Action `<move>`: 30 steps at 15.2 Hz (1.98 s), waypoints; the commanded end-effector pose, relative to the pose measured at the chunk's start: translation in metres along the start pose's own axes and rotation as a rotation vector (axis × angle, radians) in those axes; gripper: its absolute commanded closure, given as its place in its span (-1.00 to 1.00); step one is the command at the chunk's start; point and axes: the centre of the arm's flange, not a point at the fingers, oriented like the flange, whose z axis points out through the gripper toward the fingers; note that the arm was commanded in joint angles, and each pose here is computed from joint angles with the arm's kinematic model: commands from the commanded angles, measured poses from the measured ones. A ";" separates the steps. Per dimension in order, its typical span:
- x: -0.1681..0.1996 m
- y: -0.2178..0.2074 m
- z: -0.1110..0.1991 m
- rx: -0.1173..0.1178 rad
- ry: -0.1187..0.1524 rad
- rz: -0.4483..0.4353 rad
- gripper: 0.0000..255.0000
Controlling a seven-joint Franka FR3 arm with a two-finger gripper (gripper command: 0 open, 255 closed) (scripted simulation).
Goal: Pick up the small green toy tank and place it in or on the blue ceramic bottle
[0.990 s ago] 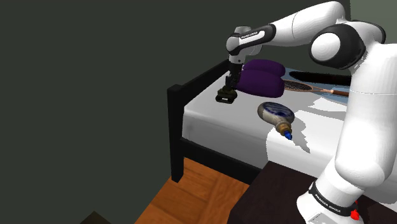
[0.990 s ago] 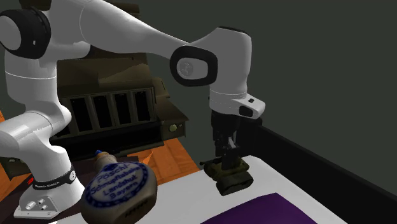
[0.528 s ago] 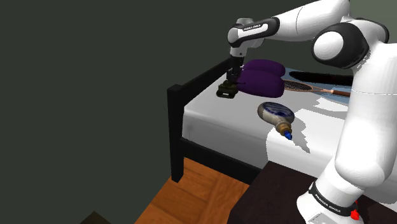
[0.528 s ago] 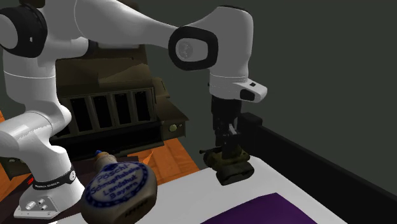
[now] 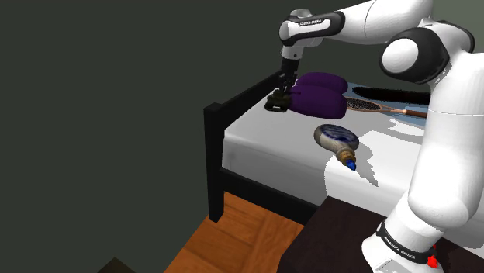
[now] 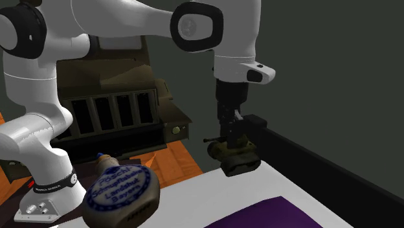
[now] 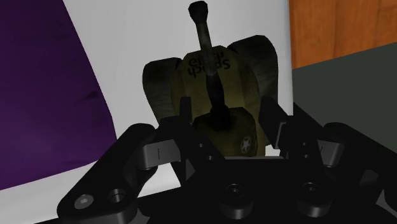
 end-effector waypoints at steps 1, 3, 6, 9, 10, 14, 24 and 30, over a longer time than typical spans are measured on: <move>0.000 0.000 -0.011 0.000 0.001 0.000 1.00; 0.000 -0.001 -0.022 0.000 0.001 0.000 1.00; 0.000 -0.001 -0.038 0.000 0.001 0.000 1.00; 0.000 -0.002 -0.053 0.000 0.001 0.000 1.00; 0.000 -0.002 -0.059 0.000 0.001 0.000 1.00; -0.001 -0.003 -0.080 0.000 0.001 0.000 1.00; -0.001 -0.005 -0.132 0.000 0.001 0.000 1.00; -0.066 -0.011 -0.143 0.000 0.001 0.000 1.00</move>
